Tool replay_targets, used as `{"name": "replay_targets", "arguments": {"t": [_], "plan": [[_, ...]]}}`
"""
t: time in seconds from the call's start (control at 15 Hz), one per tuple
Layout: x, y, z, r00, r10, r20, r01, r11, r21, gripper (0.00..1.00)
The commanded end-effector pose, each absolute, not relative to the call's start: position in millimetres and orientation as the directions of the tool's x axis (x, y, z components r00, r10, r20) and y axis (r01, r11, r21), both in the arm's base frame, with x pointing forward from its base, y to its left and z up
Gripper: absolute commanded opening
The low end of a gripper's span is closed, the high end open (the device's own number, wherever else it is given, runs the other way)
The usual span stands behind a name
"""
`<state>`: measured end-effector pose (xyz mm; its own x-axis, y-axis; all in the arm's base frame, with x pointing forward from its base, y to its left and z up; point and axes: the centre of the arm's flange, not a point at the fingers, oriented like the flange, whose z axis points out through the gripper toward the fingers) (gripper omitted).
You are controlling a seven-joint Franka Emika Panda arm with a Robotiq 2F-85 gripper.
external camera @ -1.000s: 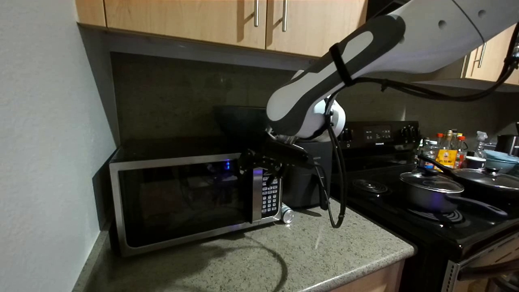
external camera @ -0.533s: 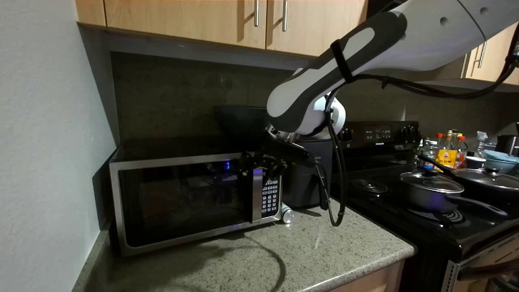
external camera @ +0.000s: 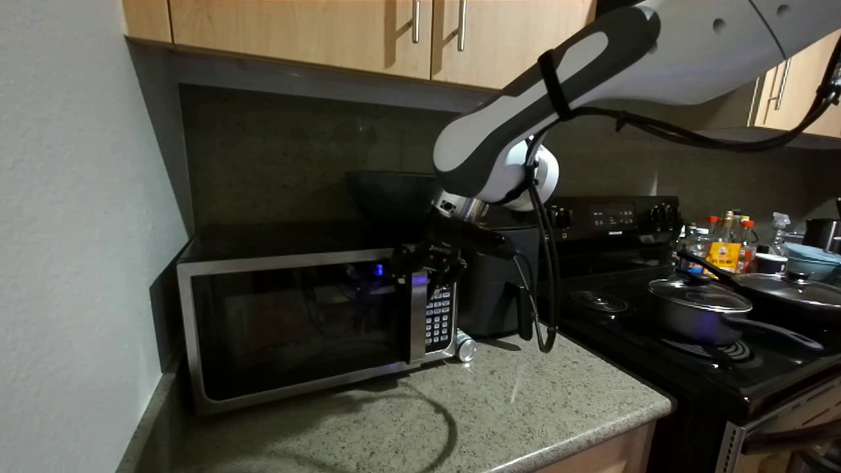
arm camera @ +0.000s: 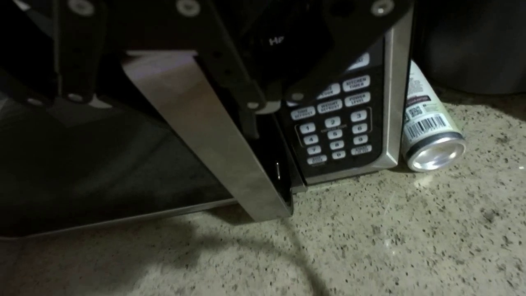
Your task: Open the microwave door, place the blue bowl inside the microwave
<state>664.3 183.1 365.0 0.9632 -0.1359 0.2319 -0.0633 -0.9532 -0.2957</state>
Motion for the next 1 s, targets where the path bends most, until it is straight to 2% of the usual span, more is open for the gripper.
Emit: {"name": "replay_targets", "arguments": {"t": [0.0,0.33,0.4,0.47,0.53,0.6,0.93], "plan": [[616,191,408,0.997,-0.065,0.037,-0.052,-0.958,-0.282,0.18],[560,238,428,0.973,0.033,-0.228,-0.021,-0.973,-0.229,0.13],[590,233,389,0.991,0.005,-0.131,-0.026,-0.972,-0.232,0.38],[581,241,391,0.987,0.022,-0.162,-0.015,-0.974,-0.225,0.38],[576,247,392,0.984,0.028,-0.177,-0.012,-0.976,-0.219,0.62],[575,249,390,0.984,0.032,-0.177,-0.007,-0.976,-0.215,0.63],[571,267,417,0.993,-0.007,-0.120,-0.034,-0.973,-0.227,0.93]]}}
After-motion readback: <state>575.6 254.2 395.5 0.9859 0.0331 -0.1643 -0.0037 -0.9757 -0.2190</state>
